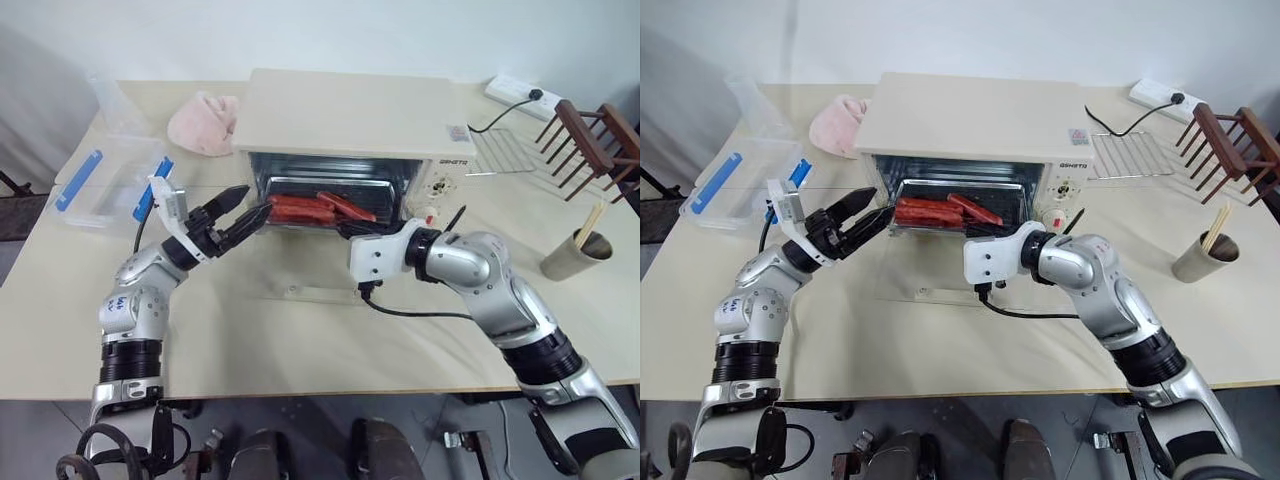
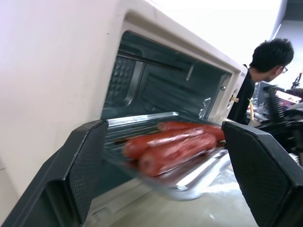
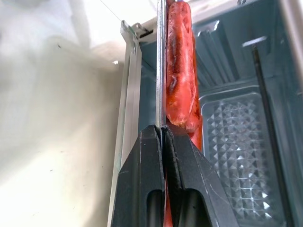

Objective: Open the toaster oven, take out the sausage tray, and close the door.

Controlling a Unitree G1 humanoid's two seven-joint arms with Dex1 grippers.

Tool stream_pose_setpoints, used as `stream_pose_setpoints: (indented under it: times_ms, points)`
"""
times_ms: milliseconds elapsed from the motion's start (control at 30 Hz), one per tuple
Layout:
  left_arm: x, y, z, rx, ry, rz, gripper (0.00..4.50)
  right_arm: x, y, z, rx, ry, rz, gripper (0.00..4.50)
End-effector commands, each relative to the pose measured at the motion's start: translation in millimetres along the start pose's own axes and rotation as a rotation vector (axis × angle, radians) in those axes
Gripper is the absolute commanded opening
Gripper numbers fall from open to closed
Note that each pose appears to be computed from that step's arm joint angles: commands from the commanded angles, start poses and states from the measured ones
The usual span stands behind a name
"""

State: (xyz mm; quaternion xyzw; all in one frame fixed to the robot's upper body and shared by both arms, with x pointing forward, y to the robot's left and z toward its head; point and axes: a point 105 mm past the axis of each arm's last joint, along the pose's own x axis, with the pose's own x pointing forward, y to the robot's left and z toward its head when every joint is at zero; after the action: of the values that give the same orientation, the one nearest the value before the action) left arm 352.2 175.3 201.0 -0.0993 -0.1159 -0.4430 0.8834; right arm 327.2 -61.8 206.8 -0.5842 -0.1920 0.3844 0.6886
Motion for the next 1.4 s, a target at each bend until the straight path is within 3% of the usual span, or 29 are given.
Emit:
stream_pose_setpoints:
  times_ms: [33,233,700,1033,1400]
  points:
    - [-12,-9,8,0.016,0.019,-0.061,4.11,-16,-14,11,-0.056,-0.022,-0.062,0.01]
    - [-28,-11,4,0.022,0.098,-0.087,4.11,-19,-4,5,-0.061,-0.007,-0.033,0.01]
    - [-22,-13,2,0.028,0.091,-0.101,4.11,-24,4,-1,-0.107,0.01,-0.029,0.01]
    - [-19,-13,1,0.025,0.089,-0.106,4.11,-25,33,-7,-0.141,0.021,-0.035,0.01]
    - [-19,-12,-1,0.008,0.105,-0.109,4.11,-33,33,-1,-0.147,0.012,-0.026,0.01]
